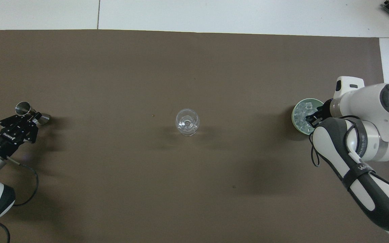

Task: Pour wine and add ice with both arms
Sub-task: 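Grasp the green ice cup rim with the right gripper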

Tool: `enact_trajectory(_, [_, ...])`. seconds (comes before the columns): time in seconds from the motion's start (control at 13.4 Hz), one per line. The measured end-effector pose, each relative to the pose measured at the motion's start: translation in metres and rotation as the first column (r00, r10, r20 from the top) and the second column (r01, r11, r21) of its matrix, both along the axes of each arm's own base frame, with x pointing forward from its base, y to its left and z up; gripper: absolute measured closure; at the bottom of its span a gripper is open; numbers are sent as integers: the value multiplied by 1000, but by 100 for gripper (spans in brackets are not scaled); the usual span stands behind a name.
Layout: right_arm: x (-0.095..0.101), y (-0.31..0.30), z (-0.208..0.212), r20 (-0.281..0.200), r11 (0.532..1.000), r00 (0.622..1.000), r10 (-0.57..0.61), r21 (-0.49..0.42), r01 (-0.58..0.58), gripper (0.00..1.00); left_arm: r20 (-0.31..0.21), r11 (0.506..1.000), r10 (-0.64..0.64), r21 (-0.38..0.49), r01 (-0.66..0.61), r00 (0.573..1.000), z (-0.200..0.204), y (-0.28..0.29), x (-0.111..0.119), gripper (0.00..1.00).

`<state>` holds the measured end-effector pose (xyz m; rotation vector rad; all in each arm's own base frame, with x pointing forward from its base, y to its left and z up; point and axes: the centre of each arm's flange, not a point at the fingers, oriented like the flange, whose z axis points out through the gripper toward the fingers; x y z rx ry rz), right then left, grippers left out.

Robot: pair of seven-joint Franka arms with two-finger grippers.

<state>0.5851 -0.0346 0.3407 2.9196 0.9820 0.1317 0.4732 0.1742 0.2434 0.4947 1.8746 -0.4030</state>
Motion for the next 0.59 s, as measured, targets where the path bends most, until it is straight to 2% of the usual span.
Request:
enact_trajectory(0.3, [0, 1, -1, 0, 1000, 1000, -17, 20, 17, 48, -1, 1000, -1, 0, 1, 1000, 0, -1, 0, 78])
enact_trajectory(0.52, [0, 1, -1, 1, 1000, 1000, -19, 23, 19, 50, -2, 1000, -1, 0, 1, 1000, -1, -1, 0, 78])
enact_trajectory(0.59, [0, 1, -1, 1, 1000, 1000, -19, 23, 19, 54, -3, 1000, -1, 0, 1, 1000, -1, -1, 0, 78])
